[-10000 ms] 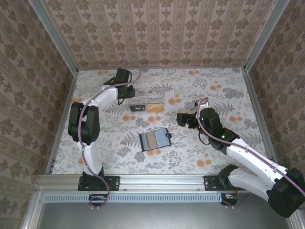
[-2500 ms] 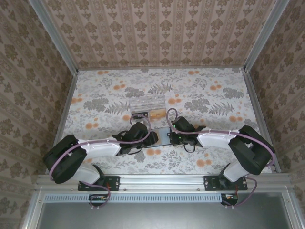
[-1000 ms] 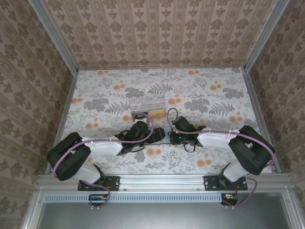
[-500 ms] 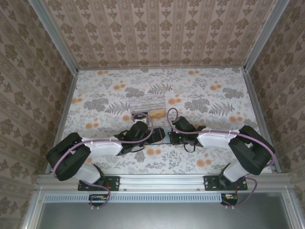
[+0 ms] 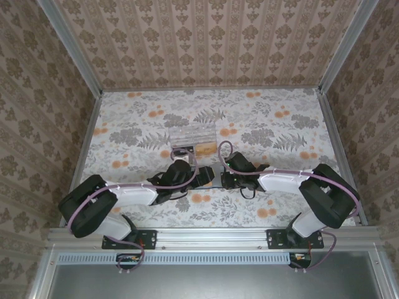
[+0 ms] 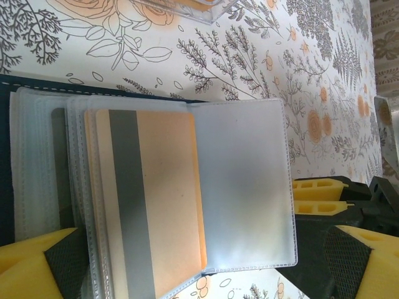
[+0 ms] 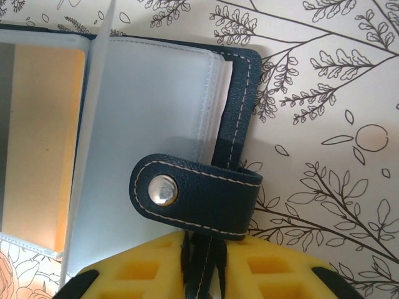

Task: Take the credit cards out of the card holder

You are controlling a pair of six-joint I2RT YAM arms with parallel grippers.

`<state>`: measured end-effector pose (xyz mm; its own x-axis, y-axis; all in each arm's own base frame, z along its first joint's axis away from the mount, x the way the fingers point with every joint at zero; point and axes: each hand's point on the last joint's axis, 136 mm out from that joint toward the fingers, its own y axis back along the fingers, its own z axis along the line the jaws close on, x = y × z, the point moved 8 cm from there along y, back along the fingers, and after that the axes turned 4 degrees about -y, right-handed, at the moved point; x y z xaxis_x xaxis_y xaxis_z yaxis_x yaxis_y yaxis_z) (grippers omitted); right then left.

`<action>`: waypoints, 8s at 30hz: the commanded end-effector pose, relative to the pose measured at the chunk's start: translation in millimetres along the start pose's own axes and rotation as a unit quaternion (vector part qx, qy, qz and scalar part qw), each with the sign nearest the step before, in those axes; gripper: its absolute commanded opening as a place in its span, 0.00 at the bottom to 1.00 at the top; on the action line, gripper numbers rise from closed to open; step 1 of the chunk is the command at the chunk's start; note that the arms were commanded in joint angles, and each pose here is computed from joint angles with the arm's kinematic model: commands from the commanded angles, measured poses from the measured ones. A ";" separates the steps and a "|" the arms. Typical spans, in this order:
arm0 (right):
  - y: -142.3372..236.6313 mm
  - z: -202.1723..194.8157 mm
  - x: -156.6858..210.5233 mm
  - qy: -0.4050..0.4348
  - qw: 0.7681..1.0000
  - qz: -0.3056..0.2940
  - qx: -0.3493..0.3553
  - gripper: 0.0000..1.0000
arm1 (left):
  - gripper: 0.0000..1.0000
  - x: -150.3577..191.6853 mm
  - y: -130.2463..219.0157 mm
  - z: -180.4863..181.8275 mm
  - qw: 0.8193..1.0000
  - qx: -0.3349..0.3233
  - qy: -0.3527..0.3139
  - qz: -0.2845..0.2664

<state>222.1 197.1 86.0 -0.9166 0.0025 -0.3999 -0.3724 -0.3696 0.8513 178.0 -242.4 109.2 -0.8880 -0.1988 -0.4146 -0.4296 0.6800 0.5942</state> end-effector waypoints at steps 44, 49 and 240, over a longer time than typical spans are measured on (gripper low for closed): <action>-25.0 42.2 -30.0 -0.070 0.986 0.049 -0.142 0.21 | 0.06 1.1 -2.6 41.2 0.987 -0.137 -0.008 0.078; -27.4 43.1 -28.6 -0.077 0.983 0.053 -0.155 0.18 | 0.05 3.8 -5.0 42.7 0.986 -0.142 -0.007 0.083; -12.3 75.4 -150.0 0.693 0.719 -0.005 0.052 0.13 | 1.00 -28.0 199.7 31.7 0.980 -0.102 -0.022 -0.170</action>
<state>347.2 267.1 161.5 0.0931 -0.9535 -0.2866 -0.4519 -0.2970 0.8412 123.4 -80.2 215.3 -0.6864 -0.3371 -0.6443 -0.7223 0.4185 0.5506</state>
